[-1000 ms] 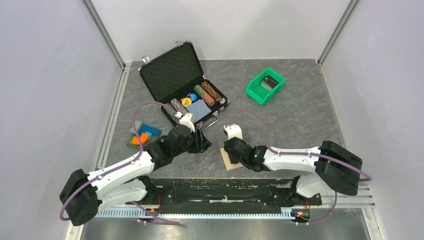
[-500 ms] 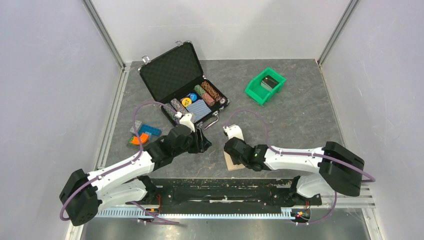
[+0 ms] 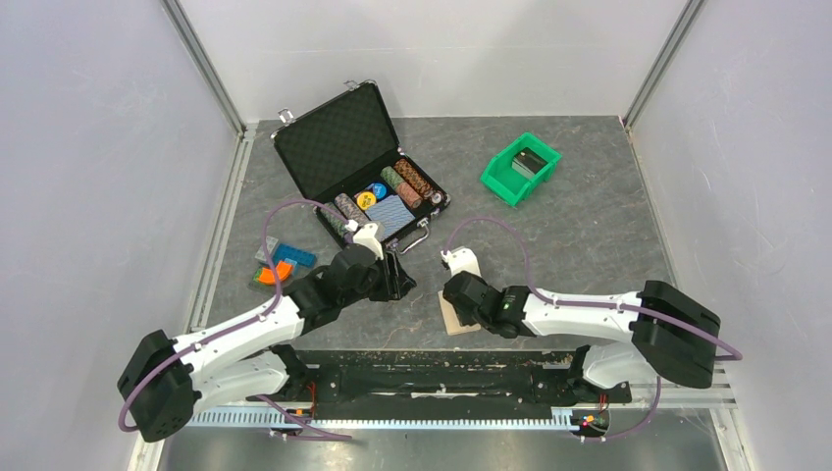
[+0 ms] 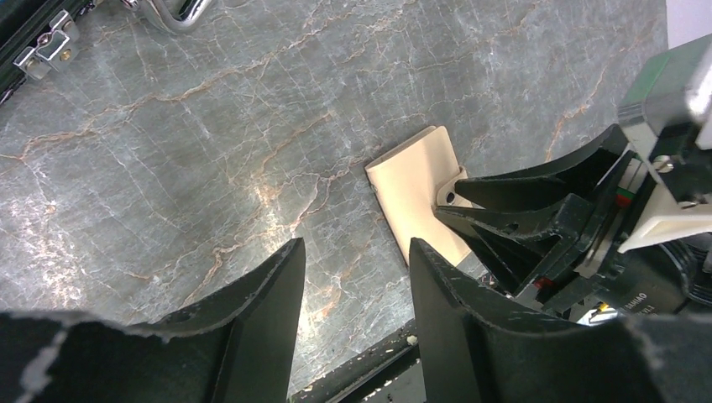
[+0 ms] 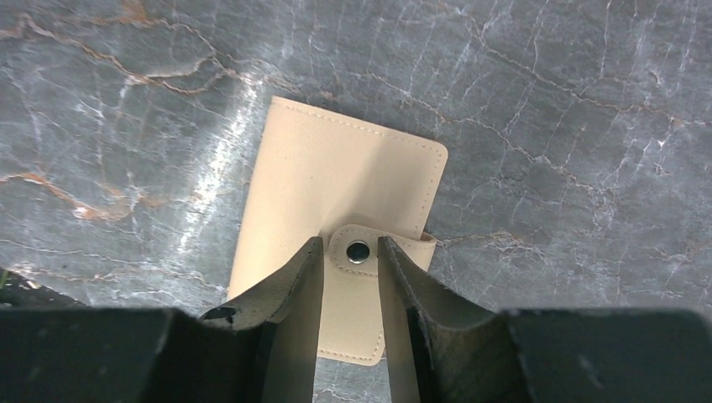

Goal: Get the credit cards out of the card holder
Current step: Open the card holder at the corner of the board.

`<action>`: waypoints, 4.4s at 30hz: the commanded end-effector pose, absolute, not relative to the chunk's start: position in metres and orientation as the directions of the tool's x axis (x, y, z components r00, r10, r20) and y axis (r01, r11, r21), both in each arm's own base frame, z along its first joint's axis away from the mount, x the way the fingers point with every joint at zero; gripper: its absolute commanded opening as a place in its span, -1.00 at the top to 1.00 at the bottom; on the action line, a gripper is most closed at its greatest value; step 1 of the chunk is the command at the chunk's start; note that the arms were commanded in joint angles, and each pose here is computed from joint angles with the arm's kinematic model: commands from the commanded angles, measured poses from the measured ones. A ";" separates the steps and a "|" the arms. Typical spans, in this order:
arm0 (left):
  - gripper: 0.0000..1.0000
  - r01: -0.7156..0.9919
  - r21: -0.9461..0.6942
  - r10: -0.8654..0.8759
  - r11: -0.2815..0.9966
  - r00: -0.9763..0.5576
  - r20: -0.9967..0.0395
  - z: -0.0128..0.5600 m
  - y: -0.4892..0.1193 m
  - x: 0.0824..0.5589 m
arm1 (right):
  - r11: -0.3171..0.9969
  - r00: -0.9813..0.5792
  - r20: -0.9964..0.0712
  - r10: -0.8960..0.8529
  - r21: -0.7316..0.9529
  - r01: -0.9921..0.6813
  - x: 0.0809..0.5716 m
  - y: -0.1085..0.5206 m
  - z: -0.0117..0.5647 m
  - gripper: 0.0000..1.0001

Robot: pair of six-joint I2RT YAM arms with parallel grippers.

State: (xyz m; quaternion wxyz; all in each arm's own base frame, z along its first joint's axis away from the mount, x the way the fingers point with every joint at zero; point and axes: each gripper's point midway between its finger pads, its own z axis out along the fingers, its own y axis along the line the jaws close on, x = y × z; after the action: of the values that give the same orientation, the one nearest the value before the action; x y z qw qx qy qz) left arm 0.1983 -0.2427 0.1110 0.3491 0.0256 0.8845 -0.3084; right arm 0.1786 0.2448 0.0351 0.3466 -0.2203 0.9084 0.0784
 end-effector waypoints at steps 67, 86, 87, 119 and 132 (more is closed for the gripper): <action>-0.33 0.271 -0.603 -0.088 0.751 -0.863 -0.497 0.077 -0.326 0.175 | 0.496 -0.634 -0.668 0.389 0.732 -0.467 0.172 0.239 0.120 1.00; -0.65 0.336 -0.626 -0.053 0.704 -0.854 -0.517 0.106 -0.344 0.177 | 0.374 -0.665 -0.626 0.408 0.779 -0.504 0.159 0.250 0.144 1.00; -0.65 0.335 -0.626 -0.052 0.705 -0.855 -0.516 0.104 -0.344 0.177 | 0.376 -0.663 -0.625 0.412 0.780 -0.501 0.160 0.249 0.144 1.00; 0.22 0.248 -0.372 0.003 0.894 -0.835 -0.551 0.059 -0.261 0.173 | 0.803 -0.614 -0.745 0.261 0.521 -0.291 0.193 0.189 0.066 1.00; -0.07 0.246 -0.354 0.019 0.902 -0.843 -0.537 0.049 -0.255 0.168 | 0.764 -0.628 -0.757 0.178 0.509 -0.397 0.195 0.214 0.127 0.08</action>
State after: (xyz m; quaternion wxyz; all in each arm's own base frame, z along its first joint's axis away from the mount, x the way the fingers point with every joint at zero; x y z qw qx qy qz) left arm 0.1628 -0.2571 0.0418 0.2485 0.0604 0.9434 -0.2110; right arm 0.1923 0.1964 0.0906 0.4217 -0.0322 0.8520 0.3087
